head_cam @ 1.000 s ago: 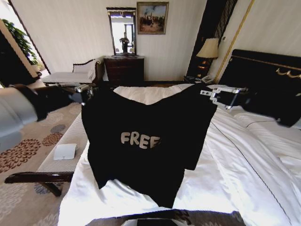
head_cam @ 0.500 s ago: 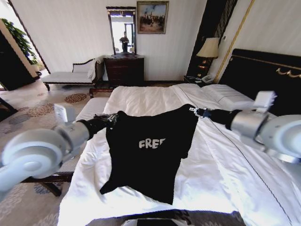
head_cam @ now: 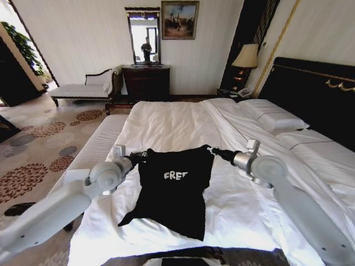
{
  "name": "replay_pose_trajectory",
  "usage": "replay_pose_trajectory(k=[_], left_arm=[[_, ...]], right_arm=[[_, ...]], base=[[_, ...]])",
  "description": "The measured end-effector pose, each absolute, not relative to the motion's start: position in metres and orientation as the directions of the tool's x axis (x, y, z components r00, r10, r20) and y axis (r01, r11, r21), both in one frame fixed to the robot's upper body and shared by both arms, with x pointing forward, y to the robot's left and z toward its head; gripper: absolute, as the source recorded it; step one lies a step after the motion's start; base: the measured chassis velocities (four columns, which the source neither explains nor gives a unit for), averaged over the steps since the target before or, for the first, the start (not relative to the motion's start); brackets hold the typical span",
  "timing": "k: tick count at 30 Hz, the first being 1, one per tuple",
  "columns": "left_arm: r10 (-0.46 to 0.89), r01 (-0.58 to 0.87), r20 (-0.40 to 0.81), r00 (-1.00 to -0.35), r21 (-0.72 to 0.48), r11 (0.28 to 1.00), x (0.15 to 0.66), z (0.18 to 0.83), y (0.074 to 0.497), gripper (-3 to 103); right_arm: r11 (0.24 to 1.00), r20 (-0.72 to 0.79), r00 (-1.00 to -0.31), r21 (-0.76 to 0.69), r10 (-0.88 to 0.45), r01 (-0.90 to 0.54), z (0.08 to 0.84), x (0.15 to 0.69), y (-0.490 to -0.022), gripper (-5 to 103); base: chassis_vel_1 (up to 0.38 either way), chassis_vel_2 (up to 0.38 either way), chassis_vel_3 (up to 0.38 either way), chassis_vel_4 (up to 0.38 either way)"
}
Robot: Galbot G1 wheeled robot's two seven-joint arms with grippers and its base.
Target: Fold the clothes on the bed.
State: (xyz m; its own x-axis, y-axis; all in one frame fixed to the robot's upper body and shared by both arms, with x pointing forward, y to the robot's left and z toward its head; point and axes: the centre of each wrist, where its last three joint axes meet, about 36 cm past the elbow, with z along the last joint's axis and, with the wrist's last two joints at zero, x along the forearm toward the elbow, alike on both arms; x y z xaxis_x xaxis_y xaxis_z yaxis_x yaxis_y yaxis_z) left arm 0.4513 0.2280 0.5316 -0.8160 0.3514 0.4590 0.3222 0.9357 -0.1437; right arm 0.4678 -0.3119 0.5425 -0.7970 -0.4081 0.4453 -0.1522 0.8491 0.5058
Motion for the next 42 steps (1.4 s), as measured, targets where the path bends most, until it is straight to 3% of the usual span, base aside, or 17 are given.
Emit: replay_pose_trajectory(k=[11, 28, 42], left_arm=[[0.281, 0.206, 0.474, -0.834, -0.204, 0.957, 0.524, 0.464, 0.212, 2], [0.218, 0.128, 0.487, -0.846, -0.211, 0.969, 0.696, 0.425, 0.128, 2], [0.156, 0.041, 0.505, -0.849, -0.231, 0.972, 0.743, 0.428, 0.131, 2]], right_arm=[[0.878, 0.493, -0.803, 0.473, -0.335, -0.076, 0.482, 0.529, -0.307, 1], [0.905, 0.538, -0.811, 0.425, -0.229, 0.026, 0.446, 0.683, -0.280, 1], [0.933, 0.551, -0.819, 0.354, -0.160, 0.056, 0.429, 0.724, -0.270, 1]], base=[[0.000, 0.000, 0.000, 0.000], [0.000, 0.000, 0.000, 0.000], [0.000, 0.000, 0.000, 0.000]])
